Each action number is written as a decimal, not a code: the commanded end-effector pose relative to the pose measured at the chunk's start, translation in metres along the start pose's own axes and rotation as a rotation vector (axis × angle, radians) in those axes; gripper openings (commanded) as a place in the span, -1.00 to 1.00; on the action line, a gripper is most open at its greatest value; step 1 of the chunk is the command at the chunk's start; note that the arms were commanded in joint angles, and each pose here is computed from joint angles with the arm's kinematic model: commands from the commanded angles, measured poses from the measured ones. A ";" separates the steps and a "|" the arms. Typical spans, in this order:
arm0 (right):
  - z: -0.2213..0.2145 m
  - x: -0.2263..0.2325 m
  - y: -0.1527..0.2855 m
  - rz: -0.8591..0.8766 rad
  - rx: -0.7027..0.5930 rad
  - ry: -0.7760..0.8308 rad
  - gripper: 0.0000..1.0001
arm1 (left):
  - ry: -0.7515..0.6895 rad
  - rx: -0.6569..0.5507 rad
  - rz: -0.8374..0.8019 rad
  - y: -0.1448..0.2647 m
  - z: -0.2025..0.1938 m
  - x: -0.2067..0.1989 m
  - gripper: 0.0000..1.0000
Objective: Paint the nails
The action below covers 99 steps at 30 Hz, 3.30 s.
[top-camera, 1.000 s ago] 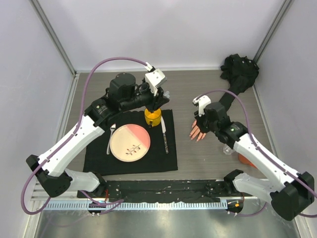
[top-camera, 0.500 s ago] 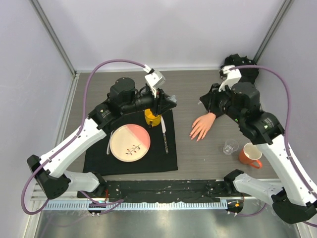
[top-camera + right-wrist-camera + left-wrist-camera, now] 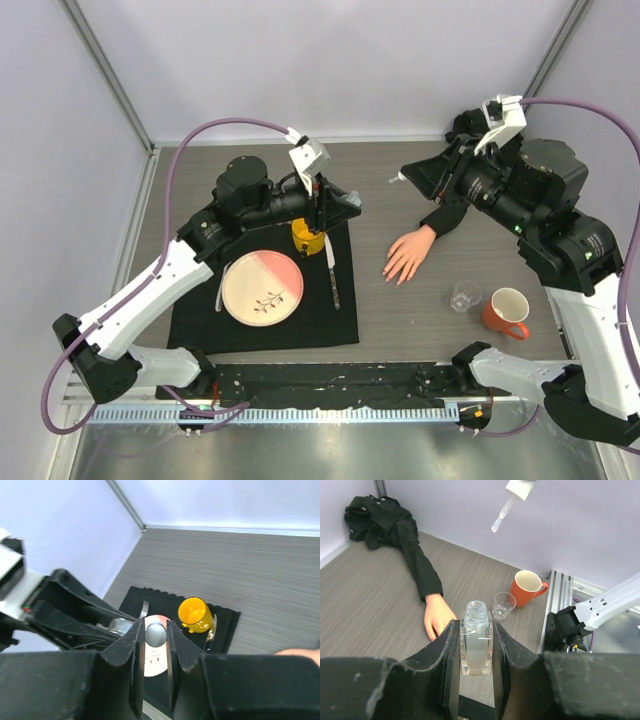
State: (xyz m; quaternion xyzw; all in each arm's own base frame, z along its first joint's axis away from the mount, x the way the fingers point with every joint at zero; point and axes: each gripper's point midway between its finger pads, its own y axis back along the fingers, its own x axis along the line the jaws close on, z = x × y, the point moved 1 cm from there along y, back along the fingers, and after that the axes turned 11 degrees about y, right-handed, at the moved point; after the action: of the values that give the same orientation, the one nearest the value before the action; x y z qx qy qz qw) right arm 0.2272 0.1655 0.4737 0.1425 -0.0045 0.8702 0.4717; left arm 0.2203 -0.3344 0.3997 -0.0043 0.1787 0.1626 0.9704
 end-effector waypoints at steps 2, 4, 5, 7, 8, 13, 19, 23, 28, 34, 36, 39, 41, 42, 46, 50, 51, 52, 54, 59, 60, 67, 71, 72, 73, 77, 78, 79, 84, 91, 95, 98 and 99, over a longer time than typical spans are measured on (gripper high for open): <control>0.013 0.026 -0.002 0.133 0.020 -0.025 -0.99 | -0.037 -0.043 -0.099 -0.003 0.023 -0.021 -1.00; 0.011 0.029 -0.009 0.153 0.043 -0.030 -0.98 | -0.050 -0.030 -0.115 -0.002 0.020 -0.022 -1.00; 0.017 0.033 -0.008 0.166 0.028 -0.032 -0.98 | -0.061 -0.019 -0.134 -0.001 0.018 -0.025 -1.00; 0.019 0.037 -0.009 0.187 0.028 -0.035 -0.99 | -0.093 -0.001 -0.151 0.001 0.012 -0.027 -1.00; 0.022 0.039 -0.007 0.196 0.028 -0.036 -0.99 | -0.108 0.010 -0.176 0.003 0.010 -0.030 -1.00; 0.015 0.050 -0.008 0.260 0.097 -0.051 -0.99 | -0.174 0.032 -0.192 0.009 0.002 -0.031 -1.00; 0.000 0.057 -0.007 0.308 0.178 -0.078 -0.99 | -0.218 0.034 -0.186 0.009 0.002 -0.028 -1.00; -0.011 0.054 -0.008 0.296 0.209 -0.087 -0.98 | -0.223 0.029 -0.186 0.010 0.005 -0.029 -1.00; -0.013 0.054 -0.010 0.297 0.210 -0.099 -0.99 | -0.231 0.035 -0.183 0.010 0.005 -0.028 -1.00; -0.018 0.051 -0.013 0.285 0.222 -0.099 -0.99 | -0.231 0.036 -0.181 0.009 0.006 -0.028 -1.00; -0.022 0.049 -0.015 0.276 0.232 -0.100 -0.99 | -0.231 0.036 -0.181 0.009 0.006 -0.028 -1.00; -0.024 0.048 -0.016 0.275 0.231 -0.100 -0.98 | -0.233 0.033 -0.179 0.010 0.006 -0.028 -1.00; -0.023 0.048 -0.017 0.274 0.228 -0.101 -0.99 | -0.232 0.034 -0.178 0.010 0.006 -0.028 -1.00; -0.025 0.048 -0.019 0.274 0.233 -0.102 -0.99 | -0.230 0.035 -0.178 0.009 0.006 -0.028 -1.00; -0.027 0.048 -0.020 0.277 0.239 -0.099 -0.99 | -0.230 0.035 -0.175 0.008 0.006 -0.027 -1.00; -0.031 0.047 -0.021 0.275 0.249 -0.097 -0.99 | -0.227 0.038 -0.173 0.007 0.005 -0.026 -1.00; -0.032 0.046 -0.022 0.274 0.252 -0.097 -0.98 | -0.228 0.036 -0.172 0.007 0.005 -0.025 -1.00; -0.032 0.047 -0.022 0.280 0.254 -0.097 -0.99 | -0.228 0.036 -0.170 0.007 0.006 -0.025 -1.00; -0.032 0.048 -0.023 0.285 0.257 -0.098 -0.99 | -0.226 0.041 -0.172 0.006 0.004 -0.025 -1.00; -0.034 0.049 -0.026 0.295 0.264 -0.095 -0.99 | -0.227 0.041 -0.167 0.004 0.005 -0.023 -1.00; -0.033 0.049 -0.026 0.298 0.263 -0.095 -0.98 | -0.226 0.045 -0.168 0.002 0.004 -0.022 -1.00; -0.037 0.051 -0.028 0.313 0.279 -0.095 -0.99 | -0.220 0.045 -0.166 -0.001 0.005 -0.021 -1.00; -0.037 0.051 -0.031 0.319 0.281 -0.095 -0.99 | -0.220 0.048 -0.166 -0.001 0.005 -0.021 -1.00; -0.038 0.052 -0.031 0.323 0.284 -0.095 -0.98 | -0.222 0.046 -0.166 -0.001 0.005 -0.021 -1.00; -0.040 0.052 -0.031 0.321 0.290 -0.098 -0.99 | -0.220 0.045 -0.162 -0.002 0.006 -0.020 -1.00; -0.048 0.052 -0.033 0.327 0.310 -0.093 -0.99 | -0.226 0.041 -0.150 -0.002 0.008 -0.018 -1.00; -0.052 0.054 -0.032 0.337 0.322 -0.087 -0.99 | -0.226 0.038 -0.146 -0.003 0.010 -0.018 -1.00; -0.059 0.053 -0.032 0.334 0.341 -0.084 -0.98 | -0.226 0.037 -0.146 -0.003 0.009 -0.018 -1.00; -0.095 0.060 -0.037 0.343 0.409 -0.004 -0.98 | -0.216 0.043 -0.138 -0.008 0.009 -0.014 -1.00; -0.139 0.063 -0.052 0.139 0.455 0.060 -0.99 | -0.183 -0.002 -0.167 -0.019 0.016 -0.016 -1.00; -0.117 0.064 -0.051 0.120 0.411 0.065 -0.92 | -0.165 -0.049 -0.212 -0.022 0.026 -0.026 -1.00; -0.101 0.069 -0.051 0.118 0.409 0.055 -0.84 | -0.166 -0.073 -0.222 -0.023 0.029 -0.027 -1.00; -0.100 0.070 -0.050 0.117 0.412 0.052 -0.72 | -0.166 -0.071 -0.226 -0.023 0.029 -0.028 -1.00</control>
State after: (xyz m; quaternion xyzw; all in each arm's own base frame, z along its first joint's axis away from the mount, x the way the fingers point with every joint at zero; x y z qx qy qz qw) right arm 0.2258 0.2442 0.3854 0.1775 0.1659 0.8727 0.4235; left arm 0.2159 -0.3494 0.3465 0.0977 0.1884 0.0995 0.9722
